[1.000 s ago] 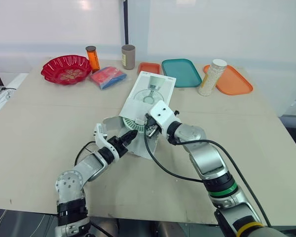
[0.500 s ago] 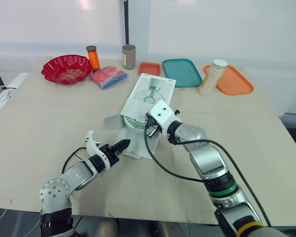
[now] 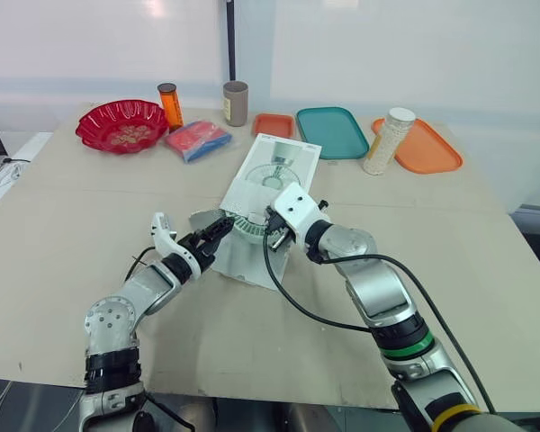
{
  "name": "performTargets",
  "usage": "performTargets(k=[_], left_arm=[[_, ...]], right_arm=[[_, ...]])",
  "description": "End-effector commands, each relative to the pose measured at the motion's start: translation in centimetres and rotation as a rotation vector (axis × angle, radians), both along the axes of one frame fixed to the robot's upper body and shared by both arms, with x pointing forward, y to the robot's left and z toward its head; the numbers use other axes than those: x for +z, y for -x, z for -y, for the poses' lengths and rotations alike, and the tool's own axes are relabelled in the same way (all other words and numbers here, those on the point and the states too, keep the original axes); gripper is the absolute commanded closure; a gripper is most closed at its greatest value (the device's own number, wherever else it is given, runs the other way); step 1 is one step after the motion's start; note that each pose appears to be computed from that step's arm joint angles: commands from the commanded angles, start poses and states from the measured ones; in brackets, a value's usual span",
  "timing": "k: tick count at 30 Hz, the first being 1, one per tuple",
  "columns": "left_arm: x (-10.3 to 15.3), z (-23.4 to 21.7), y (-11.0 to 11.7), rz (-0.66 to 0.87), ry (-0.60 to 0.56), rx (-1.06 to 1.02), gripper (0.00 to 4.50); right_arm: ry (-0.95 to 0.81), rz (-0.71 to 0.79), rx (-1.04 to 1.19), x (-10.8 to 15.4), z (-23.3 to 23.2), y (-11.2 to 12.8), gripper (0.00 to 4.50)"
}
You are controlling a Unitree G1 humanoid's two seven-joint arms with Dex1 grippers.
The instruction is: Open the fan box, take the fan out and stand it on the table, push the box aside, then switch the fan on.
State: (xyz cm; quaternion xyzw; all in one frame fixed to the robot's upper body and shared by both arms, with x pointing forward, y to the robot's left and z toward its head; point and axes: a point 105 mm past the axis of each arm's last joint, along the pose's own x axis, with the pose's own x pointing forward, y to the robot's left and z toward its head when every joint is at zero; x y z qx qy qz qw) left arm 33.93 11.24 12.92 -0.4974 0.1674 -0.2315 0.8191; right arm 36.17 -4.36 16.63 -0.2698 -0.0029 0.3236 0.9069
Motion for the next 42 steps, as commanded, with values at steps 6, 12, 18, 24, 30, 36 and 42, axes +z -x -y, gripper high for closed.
performTargets(k=[6,12,18,24,30,36,42], left_arm=[[1.0,2.4,-0.6,0.041,0.021,-0.055,0.06],[0.8,2.6,-0.5,0.018,0.028,-0.051,0.06],[0.5,1.9,-0.5,0.011,0.021,-0.029,1.50],[0.5,1.7,-0.2,0.002,0.025,-0.019,1.68],[0.0,1.7,-0.6,-0.011,0.024,-0.008,1.68],[0.0,1.6,-0.9,-0.005,0.047,-0.002,2.68],[-0.1,1.3,-0.4,-0.005,0.040,-0.007,3.36]], right_arm=[[0.017,-0.052,-0.004,-1.3,0.0,0.0,4.50],[0.013,-0.052,-0.005,-1.3,-0.1,0.0,4.50],[0.013,-0.053,-0.003,-1.3,-0.2,0.0,4.50],[0.012,-0.054,-0.002,-1.3,-0.2,0.1,4.50],[0.012,-0.057,0.002,-1.4,-0.3,0.1,4.50],[0.011,-0.056,0.000,-1.3,-0.3,0.1,4.50],[0.008,-0.056,-0.004,-1.3,-0.3,0.0,4.50]])
